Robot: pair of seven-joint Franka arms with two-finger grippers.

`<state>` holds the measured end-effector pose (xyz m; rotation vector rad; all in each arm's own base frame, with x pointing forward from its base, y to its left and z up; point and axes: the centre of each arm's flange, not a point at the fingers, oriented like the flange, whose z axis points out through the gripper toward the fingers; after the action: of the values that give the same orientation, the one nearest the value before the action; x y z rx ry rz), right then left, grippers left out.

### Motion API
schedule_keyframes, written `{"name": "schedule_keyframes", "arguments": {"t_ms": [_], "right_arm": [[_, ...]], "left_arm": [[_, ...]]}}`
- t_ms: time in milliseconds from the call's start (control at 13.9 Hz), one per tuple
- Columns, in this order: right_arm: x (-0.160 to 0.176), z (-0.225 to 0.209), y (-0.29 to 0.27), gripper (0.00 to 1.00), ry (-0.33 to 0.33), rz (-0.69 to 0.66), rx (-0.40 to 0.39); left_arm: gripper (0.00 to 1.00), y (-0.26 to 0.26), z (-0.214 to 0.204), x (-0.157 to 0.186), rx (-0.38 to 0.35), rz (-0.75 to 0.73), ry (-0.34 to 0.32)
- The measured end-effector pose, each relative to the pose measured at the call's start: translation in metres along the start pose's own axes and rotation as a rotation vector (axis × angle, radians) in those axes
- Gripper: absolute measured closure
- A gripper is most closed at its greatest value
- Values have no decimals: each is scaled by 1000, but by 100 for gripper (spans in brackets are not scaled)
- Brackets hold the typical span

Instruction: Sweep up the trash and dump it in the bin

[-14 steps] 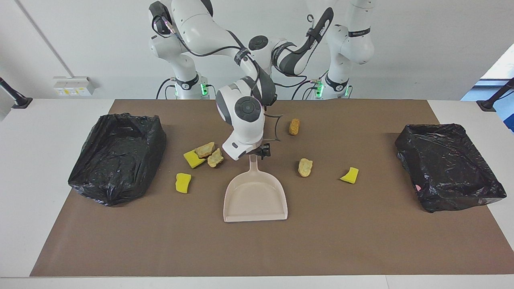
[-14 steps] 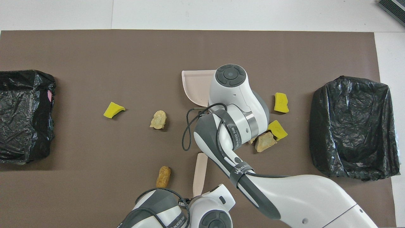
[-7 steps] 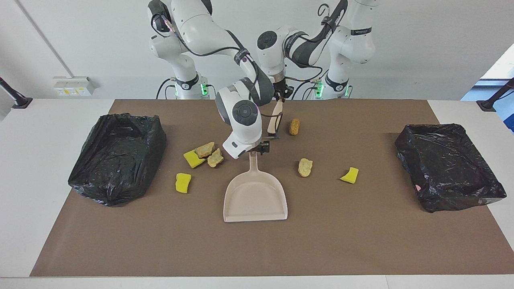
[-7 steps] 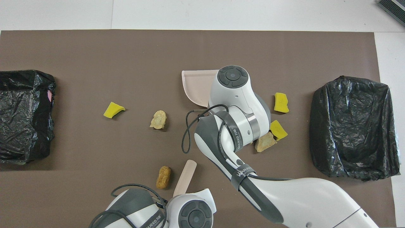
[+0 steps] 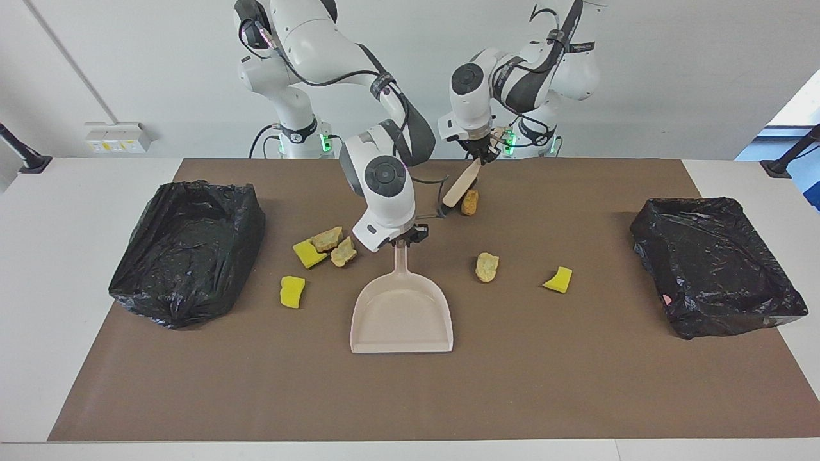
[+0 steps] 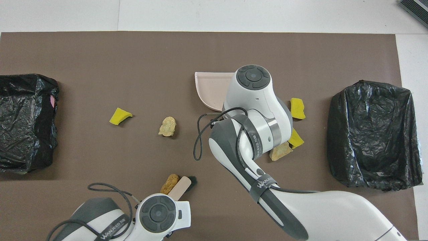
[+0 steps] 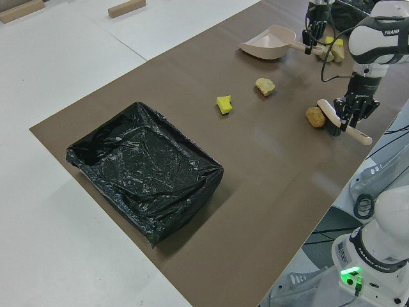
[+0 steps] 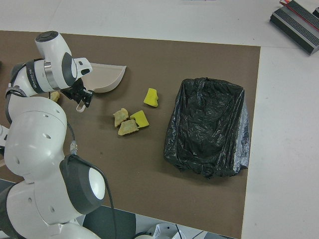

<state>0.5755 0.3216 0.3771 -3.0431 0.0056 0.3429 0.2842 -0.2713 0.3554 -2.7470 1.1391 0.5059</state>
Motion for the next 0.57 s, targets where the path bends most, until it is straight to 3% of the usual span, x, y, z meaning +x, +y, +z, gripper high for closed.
{"name": "schedule_keyframes", "arguments": {"t_ms": [359, 574], "right_arm": [[-23, -86, 67, 67, -26, -307, -34], [-26, -91, 95, 67, -48, -520, -111]], "left_arm": [[75, -83, 0, 20, -54, 4, 104], [75, -130, -12, 40, -68, -22, 143]]}}
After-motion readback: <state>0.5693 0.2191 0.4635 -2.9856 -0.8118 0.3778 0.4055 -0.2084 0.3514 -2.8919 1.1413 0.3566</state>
